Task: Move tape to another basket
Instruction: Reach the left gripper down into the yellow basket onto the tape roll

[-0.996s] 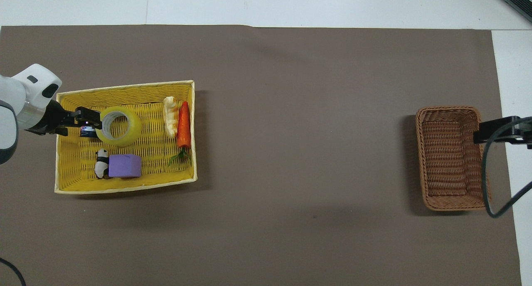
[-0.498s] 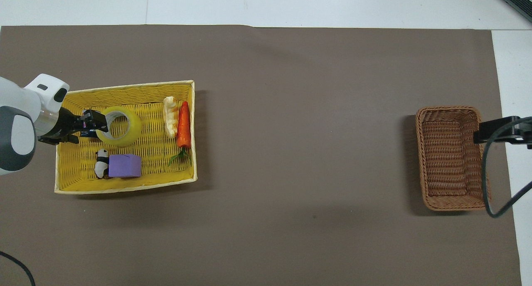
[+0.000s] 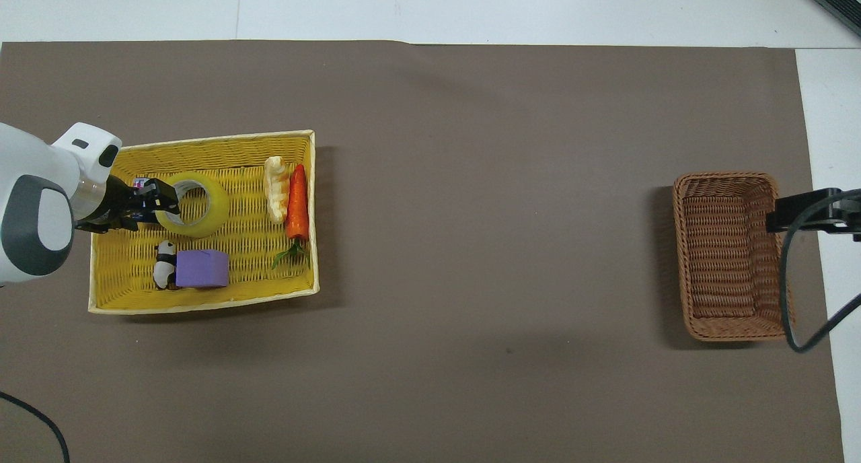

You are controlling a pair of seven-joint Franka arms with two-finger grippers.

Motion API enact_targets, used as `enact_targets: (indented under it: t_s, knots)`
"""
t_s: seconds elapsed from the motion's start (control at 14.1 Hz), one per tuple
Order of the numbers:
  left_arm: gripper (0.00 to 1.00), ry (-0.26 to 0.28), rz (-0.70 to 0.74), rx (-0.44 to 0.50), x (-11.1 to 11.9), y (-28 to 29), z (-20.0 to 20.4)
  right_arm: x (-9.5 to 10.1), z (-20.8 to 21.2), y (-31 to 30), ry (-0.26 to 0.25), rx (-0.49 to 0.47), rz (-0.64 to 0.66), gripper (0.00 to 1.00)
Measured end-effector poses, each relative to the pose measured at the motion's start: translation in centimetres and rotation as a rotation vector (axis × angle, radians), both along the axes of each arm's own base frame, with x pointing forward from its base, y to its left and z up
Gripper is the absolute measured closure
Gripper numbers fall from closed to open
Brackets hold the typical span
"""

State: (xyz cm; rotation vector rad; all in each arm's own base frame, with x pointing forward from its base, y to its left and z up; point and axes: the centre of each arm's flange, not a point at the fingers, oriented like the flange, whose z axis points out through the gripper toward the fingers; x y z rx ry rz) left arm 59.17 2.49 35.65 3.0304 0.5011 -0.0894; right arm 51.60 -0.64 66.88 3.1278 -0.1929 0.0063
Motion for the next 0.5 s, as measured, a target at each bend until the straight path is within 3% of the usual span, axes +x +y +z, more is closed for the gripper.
enact_targets:
  t_s: [0.5]
  knots:
    - [0.25, 0.016, 0.023, 0.005, -0.2, 0.0, -1.5, 0.0, 0.0, 0.0, 0.0, 0.0, 0.0, 0.0]
